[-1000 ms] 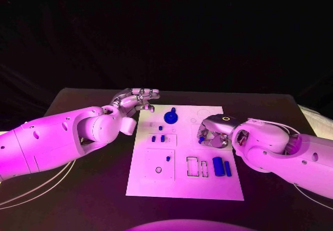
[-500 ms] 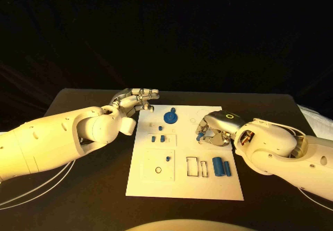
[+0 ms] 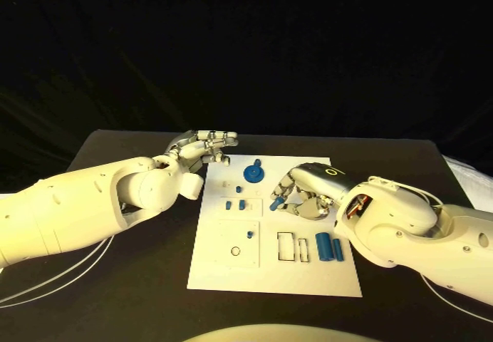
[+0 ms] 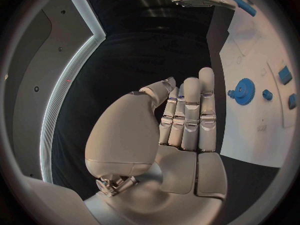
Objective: Assemble the parts on the task board
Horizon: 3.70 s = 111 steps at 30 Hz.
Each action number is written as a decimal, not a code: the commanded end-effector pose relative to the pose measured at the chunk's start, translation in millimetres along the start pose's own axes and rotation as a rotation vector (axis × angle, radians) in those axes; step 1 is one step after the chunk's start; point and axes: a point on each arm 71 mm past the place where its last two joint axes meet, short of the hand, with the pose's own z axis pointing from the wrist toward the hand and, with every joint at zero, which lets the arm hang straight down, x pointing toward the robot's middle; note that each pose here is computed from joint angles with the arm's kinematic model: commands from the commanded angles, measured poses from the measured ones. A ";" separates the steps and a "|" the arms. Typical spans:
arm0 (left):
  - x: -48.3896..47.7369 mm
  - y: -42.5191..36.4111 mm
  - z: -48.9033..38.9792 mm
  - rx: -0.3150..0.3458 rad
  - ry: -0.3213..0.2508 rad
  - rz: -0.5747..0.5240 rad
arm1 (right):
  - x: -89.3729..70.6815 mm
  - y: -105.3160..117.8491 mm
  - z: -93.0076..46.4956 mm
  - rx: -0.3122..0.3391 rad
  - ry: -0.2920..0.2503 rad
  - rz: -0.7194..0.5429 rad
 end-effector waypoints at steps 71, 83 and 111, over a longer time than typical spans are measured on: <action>6.8 0.4 1.1 0.003 0.035 -0.007 | 86.9 61.7 31.9 -0.162 0.161 -0.024; 5.2 0.2 0.6 0.002 0.032 -0.006 | 61.0 46.0 10.6 -0.134 0.007 0.140; 10.0 0.5 -2.0 -0.003 0.052 -0.005 | 24.5 -68.1 -91.5 0.489 0.157 0.076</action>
